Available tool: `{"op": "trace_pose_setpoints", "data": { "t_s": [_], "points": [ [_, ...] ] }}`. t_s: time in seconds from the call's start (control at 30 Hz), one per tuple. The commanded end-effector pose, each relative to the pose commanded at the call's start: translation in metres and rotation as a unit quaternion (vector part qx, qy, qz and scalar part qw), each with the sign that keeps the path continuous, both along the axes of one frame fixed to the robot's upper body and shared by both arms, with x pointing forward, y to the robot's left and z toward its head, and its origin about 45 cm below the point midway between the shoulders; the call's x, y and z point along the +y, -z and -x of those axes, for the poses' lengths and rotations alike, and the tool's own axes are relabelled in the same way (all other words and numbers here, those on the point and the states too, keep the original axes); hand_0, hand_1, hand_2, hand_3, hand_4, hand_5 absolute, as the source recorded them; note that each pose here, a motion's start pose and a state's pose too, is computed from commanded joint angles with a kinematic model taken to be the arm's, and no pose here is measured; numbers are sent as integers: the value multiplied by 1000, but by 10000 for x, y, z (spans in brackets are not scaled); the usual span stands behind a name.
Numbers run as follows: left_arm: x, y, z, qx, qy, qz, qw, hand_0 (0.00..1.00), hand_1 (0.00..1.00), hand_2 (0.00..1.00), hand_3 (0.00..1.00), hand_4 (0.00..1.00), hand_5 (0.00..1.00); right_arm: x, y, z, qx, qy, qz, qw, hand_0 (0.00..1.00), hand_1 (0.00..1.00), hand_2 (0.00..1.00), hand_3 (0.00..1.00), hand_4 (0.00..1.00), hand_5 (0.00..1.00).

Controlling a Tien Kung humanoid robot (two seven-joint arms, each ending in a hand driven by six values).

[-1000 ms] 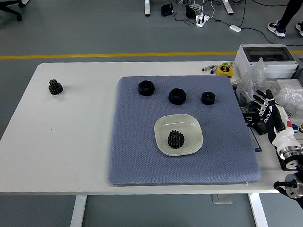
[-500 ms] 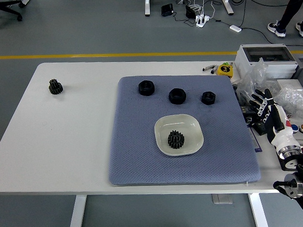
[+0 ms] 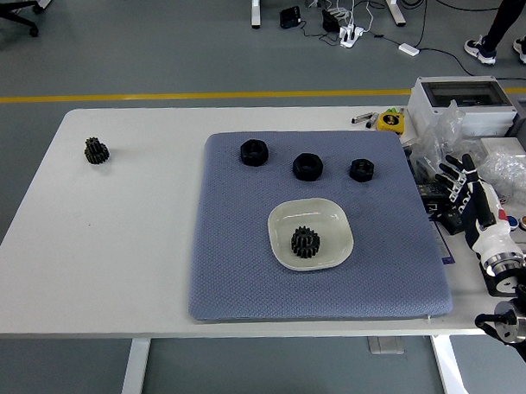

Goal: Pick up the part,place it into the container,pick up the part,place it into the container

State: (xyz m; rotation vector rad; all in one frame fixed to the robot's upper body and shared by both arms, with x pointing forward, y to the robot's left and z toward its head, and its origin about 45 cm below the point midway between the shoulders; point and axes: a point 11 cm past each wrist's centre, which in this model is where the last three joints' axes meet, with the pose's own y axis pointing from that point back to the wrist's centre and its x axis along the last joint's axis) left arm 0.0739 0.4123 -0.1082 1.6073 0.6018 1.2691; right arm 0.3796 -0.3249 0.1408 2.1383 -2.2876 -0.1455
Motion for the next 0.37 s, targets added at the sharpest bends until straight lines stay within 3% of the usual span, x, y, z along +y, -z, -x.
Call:
{"op": "trace_pose_setpoints", "data": {
  "t_s": [0.37],
  "points": [
    [13,1,30,1,-2,-1,1000,652,646,623,553,593,499,-14,31,26,4,6,-2,1000,885,821,839,865,998,998]
  ]
}}
